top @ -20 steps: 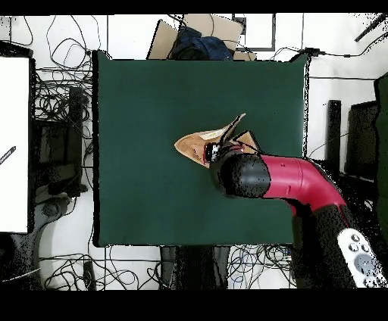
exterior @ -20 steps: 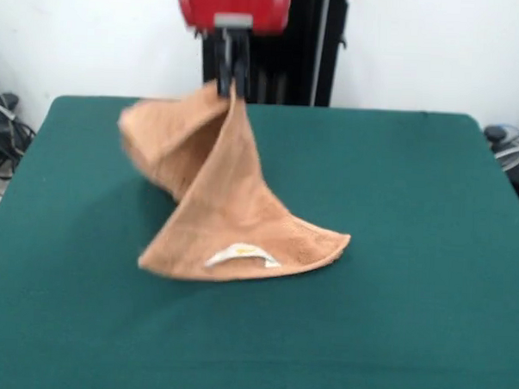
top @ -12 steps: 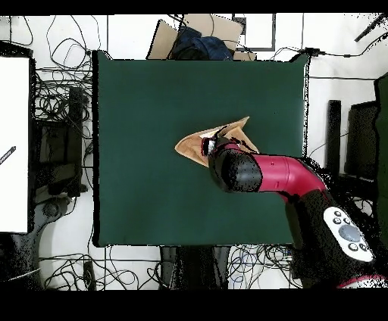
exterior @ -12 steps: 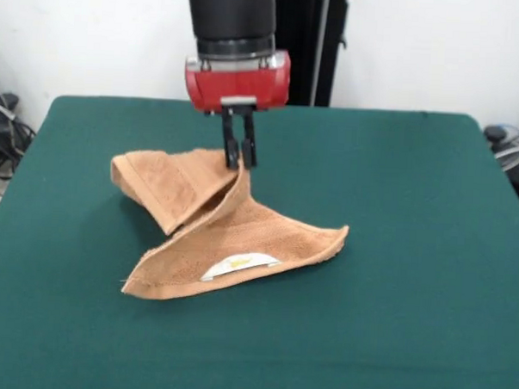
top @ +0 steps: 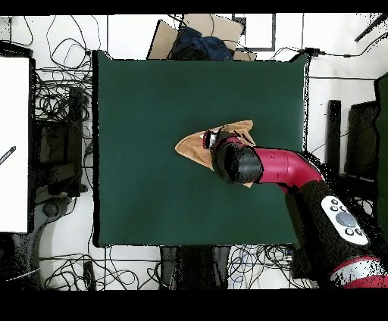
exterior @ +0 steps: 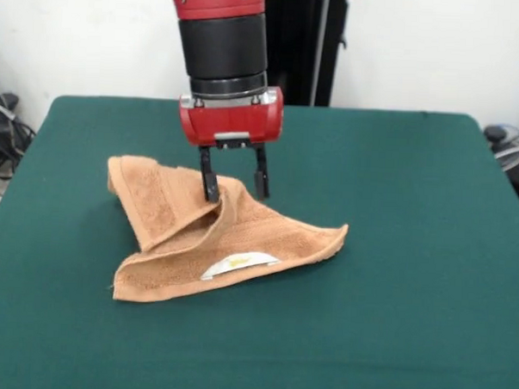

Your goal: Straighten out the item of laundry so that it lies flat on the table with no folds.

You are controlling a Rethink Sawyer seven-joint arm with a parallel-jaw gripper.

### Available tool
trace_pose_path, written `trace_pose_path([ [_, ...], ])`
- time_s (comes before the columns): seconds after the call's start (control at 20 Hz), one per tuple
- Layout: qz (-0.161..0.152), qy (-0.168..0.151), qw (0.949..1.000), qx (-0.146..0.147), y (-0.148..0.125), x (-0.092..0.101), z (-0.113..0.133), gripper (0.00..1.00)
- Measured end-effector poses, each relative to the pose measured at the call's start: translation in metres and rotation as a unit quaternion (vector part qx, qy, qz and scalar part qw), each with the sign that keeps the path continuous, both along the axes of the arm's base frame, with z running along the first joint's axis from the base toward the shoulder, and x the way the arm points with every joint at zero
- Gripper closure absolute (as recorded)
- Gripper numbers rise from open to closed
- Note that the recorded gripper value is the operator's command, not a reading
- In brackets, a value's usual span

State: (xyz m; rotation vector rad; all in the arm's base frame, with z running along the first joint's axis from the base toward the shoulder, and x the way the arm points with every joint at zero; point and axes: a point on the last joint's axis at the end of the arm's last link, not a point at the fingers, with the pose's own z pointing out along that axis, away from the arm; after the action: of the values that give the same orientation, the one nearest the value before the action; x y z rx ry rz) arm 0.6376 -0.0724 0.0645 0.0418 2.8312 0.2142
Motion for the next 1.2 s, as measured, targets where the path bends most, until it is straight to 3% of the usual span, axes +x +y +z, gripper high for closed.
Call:
trace_pose_path([
  [0.55, 0.013, -0.006, 0.9998, -0.014, 0.012, 0.014, 0.009, 0.0],
  [0.95, 0.052, 0.053, 0.9958, -0.054, 0.041, 0.013, 0.075, 0.0],
  [1.2, 0.06, 0.05, 0.9943, -0.073, 0.046, 0.016, 0.103, 0.0],
])
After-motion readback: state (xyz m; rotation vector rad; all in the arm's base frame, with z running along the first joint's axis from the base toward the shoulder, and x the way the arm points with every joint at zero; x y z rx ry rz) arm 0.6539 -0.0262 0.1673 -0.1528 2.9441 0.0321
